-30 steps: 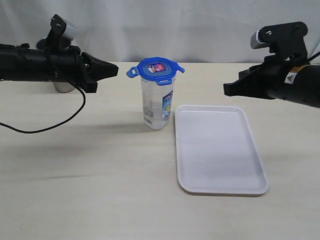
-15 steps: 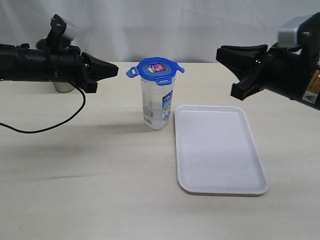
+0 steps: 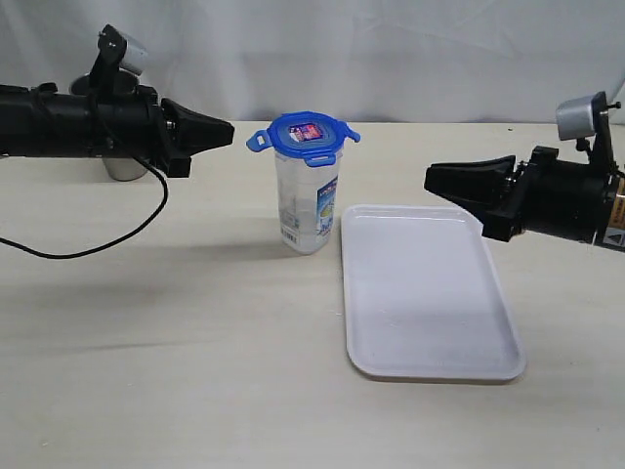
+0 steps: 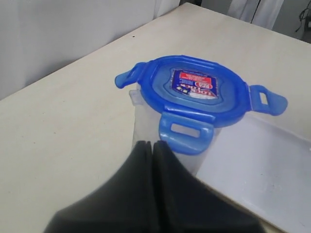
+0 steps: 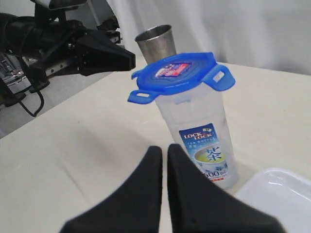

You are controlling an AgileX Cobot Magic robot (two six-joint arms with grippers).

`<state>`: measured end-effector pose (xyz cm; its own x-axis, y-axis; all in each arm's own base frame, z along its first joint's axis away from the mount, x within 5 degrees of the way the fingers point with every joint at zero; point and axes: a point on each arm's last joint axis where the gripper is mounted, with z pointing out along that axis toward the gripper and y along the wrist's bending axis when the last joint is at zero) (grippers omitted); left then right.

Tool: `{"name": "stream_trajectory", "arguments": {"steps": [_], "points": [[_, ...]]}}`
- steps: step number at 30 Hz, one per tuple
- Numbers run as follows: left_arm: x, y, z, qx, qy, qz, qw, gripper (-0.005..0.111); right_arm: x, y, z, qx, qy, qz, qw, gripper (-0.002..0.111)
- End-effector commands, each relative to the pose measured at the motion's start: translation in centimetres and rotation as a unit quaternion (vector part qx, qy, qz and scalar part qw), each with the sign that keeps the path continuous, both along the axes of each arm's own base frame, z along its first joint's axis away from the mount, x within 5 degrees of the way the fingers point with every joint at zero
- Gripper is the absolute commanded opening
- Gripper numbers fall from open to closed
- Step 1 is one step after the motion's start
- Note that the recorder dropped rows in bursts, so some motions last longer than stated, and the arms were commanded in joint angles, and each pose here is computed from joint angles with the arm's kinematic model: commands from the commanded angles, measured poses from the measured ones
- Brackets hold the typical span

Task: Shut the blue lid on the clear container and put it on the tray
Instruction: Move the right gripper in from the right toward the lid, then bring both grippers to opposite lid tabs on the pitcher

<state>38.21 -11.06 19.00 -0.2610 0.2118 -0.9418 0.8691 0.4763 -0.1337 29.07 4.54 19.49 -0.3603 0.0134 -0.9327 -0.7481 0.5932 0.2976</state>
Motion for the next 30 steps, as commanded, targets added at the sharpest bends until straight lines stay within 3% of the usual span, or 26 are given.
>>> {"name": "stream_trajectory", "arguments": {"steps": [1, 6, 12, 14, 18, 30], "points": [[0.6, -0.6, 0.5, 0.009, -0.022, 0.013, 1.000, 0.000, 0.6, 1.2, -0.7, 0.006, -0.009, 0.015, 1.000, 0.004], [1.5, -1.4, 0.5, 0.056, -0.031, 0.050, 0.997, 0.000, 1.8, 3.5, -1.0, 0.005, -0.003, 0.054, 0.999, 0.004], [1.6, -1.7, 0.7, 0.052, -0.034, 0.053, 0.997, 0.000, 3.0, 3.9, -1.9, -0.007, 0.009, 0.052, 0.999, 0.004], [1.6, -1.9, 0.5, 0.047, -0.032, 0.044, 0.997, 0.000, 3.2, 3.9, -2.4, -0.009, 0.017, 0.043, 0.999, 0.004], [0.6, -2.5, 0.6, 0.034, -0.039, -0.027, 0.998, 0.000, 3.3, 3.8, -2.7, -0.012, 0.019, 0.039, 0.999, 0.004], [0.2, -2.6, 0.4, 0.051, -0.042, -0.049, 0.997, 0.000, 3.6, 3.7, -2.4, 0.005, 0.013, 0.022, 1.000, 0.004]]}}
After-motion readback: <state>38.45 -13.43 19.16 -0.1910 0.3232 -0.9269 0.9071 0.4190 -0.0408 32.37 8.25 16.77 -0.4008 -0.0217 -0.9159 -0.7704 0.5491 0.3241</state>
